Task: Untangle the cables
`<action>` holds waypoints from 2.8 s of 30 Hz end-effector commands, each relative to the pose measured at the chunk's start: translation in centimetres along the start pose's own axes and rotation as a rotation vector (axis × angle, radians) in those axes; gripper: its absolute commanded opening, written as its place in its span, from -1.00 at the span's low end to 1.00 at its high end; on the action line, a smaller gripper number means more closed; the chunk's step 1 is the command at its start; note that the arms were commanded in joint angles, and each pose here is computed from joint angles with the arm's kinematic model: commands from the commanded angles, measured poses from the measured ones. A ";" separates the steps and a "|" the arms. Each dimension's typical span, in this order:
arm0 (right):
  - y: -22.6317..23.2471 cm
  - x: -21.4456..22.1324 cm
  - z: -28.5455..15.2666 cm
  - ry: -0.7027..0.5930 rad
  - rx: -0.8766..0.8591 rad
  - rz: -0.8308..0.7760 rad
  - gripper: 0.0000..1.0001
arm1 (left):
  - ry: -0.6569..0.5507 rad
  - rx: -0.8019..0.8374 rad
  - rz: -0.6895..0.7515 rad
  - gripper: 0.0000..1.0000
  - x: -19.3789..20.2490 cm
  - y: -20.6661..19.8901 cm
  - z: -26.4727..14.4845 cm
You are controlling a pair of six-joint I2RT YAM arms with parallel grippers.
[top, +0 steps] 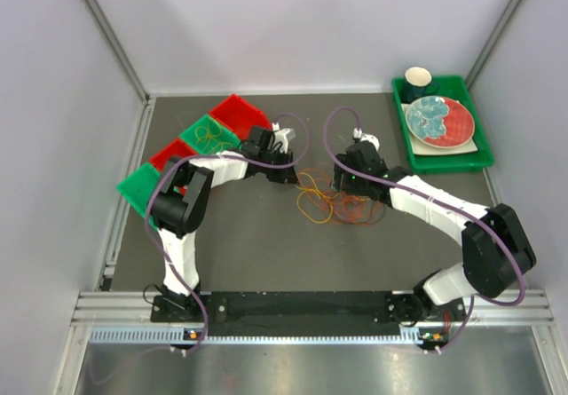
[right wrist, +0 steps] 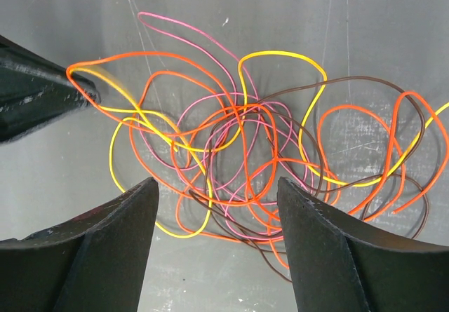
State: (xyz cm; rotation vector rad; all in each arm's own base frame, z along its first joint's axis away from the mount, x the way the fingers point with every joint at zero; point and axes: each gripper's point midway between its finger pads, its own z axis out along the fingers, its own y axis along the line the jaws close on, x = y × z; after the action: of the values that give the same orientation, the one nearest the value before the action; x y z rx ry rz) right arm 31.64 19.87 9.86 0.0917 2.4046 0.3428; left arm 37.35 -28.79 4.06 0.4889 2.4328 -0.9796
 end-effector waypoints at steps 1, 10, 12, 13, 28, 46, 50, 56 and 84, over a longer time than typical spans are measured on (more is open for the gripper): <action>1.2 -0.7 -0.4 -0.023 -0.035 0.018 0.35 | -0.072 0.025 0.031 -0.97 -2.7 -0.9 0.1; 2.9 -1.2 -0.3 -0.015 -0.098 0.011 0.34 | -0.178 -0.124 -0.003 -1.00 -4.7 -1.3 -5.6; 4.0 -1.6 0.0 -0.007 -0.127 0.009 0.36 | -0.199 -0.147 -0.038 -1.00 -4.5 -0.9 -6.7; 4.4 -1.8 0.1 -0.004 -0.138 0.018 0.38 | -0.225 -0.144 -0.044 -1.00 -4.9 -1.3 -7.7; 5.9 -5.2 5.9 0.000 -0.028 -0.167 0.24 | -0.208 -0.131 -0.097 -1.00 -2.9 -1.8 -8.7; 7.2 -4.8 10.6 -0.026 -0.097 -0.309 -0.11 | -0.175 -0.108 -0.122 -1.00 -2.5 -1.9 -8.0; 7.7 -5.2 10.9 -0.052 -0.113 -0.304 -0.27 | -0.181 -0.099 -0.128 -1.00 -2.5 -2.0 -7.9; 7.8 -5.6 10.9 -0.072 -0.107 -0.270 -0.55 | -0.186 -0.089 -0.125 -1.00 -2.8 -2.3 -8.0; -0.8 -18.3 -14.2 -0.525 0.011 0.051 -1.00 | -0.679 -0.302 -0.403 -1.00 -9.8 9.2 -24.9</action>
State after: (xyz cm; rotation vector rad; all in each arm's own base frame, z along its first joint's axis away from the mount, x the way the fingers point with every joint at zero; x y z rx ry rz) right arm 37.53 14.30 25.70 0.2070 1.9934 0.2681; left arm 41.23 -7.67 17.96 -0.3690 2.1007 -0.7510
